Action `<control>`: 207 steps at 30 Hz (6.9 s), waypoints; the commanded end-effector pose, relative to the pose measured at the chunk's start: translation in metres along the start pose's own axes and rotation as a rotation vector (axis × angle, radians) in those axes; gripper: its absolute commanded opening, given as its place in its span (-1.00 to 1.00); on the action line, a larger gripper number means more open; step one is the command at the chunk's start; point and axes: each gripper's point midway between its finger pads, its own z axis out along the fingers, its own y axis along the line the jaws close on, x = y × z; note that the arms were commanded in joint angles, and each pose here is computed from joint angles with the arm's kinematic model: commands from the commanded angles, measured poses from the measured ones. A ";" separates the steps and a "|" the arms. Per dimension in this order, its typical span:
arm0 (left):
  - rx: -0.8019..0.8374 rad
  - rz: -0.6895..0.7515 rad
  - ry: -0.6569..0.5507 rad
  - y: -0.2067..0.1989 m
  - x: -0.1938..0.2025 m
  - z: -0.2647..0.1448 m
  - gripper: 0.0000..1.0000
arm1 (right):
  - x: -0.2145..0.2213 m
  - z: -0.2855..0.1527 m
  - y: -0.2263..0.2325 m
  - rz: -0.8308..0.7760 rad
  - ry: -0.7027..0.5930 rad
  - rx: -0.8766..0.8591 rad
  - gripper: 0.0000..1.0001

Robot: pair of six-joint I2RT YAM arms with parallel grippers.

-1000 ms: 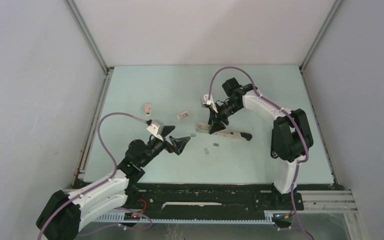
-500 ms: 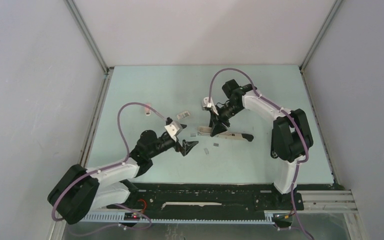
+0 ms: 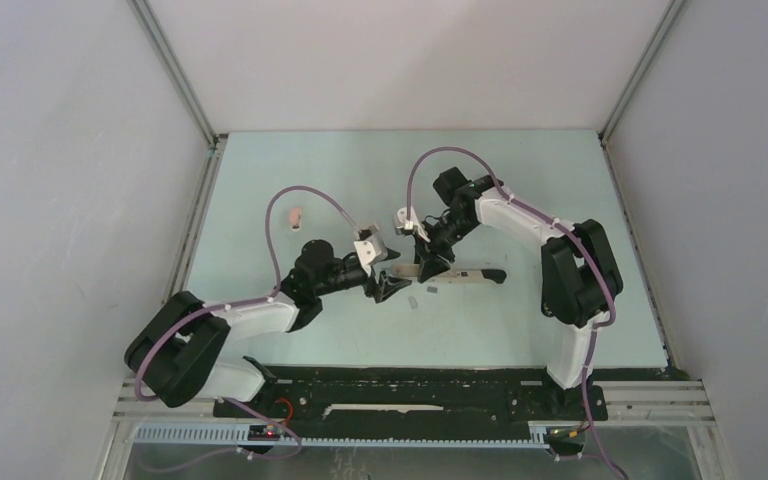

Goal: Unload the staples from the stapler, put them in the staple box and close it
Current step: Adjust the stapler at the center of the board.

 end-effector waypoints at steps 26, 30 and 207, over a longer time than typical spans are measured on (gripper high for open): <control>0.103 0.046 0.096 -0.003 0.019 0.016 0.24 | -0.029 -0.014 0.012 -0.119 -0.043 0.019 -1.00; 0.104 0.041 0.083 -0.004 0.016 0.016 0.24 | -0.027 -0.012 0.012 -0.114 -0.039 0.016 -1.00; -0.515 -0.380 -0.393 0.050 -0.070 -0.129 1.00 | 0.069 -0.093 -0.029 0.912 -0.173 -0.024 -1.00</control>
